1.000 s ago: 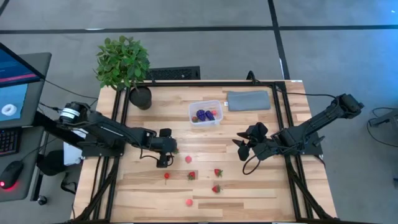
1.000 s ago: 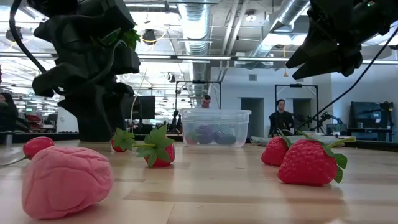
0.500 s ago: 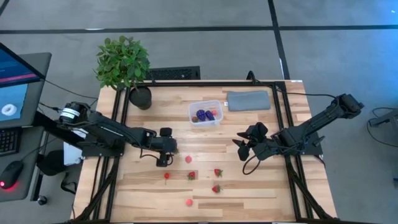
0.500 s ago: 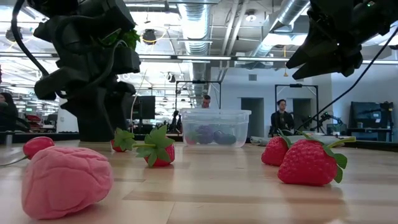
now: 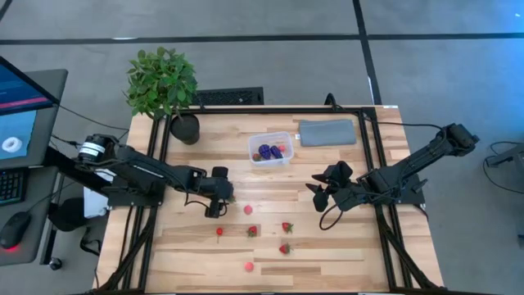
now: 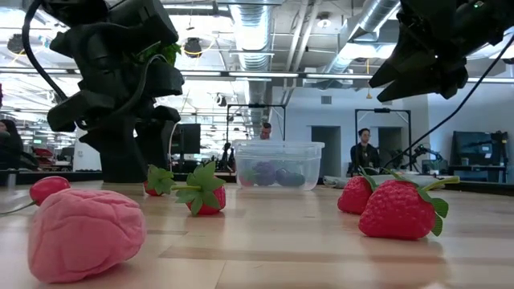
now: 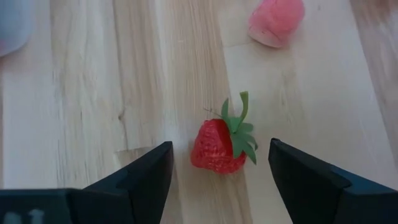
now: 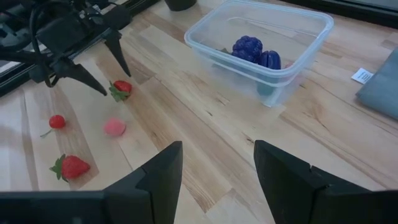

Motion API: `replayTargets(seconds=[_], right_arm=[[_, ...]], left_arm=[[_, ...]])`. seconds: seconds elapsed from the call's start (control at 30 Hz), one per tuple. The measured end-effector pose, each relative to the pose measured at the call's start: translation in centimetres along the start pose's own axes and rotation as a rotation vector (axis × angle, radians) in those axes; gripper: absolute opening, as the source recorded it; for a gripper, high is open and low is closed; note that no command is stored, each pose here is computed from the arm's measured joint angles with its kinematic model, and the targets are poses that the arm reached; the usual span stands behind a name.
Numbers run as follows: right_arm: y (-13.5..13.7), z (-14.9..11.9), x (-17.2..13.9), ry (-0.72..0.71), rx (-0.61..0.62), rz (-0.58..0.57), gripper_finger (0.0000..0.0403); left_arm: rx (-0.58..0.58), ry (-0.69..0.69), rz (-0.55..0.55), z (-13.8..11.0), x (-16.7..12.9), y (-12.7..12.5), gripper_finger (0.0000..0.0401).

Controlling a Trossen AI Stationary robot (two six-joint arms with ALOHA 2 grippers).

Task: Pick and placing Produce into tupperware
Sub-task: Put the strawberry into the container

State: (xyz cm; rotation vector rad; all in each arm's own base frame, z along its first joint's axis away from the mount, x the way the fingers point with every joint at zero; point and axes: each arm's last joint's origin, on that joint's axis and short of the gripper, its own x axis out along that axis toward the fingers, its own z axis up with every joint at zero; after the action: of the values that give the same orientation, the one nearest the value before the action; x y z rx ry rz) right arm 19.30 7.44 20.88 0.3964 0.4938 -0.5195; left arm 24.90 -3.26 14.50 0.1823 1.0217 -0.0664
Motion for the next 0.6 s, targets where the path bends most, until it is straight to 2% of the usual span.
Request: replayTargets(seconds=[0.6], right_arm=[[0.0, 0.01, 0.0, 0.0, 0.001, 0.0, 0.0221]], left_arm=[[-0.016, -0.001, -0.039, -0.04, 0.05, 0.35, 0.0254]])
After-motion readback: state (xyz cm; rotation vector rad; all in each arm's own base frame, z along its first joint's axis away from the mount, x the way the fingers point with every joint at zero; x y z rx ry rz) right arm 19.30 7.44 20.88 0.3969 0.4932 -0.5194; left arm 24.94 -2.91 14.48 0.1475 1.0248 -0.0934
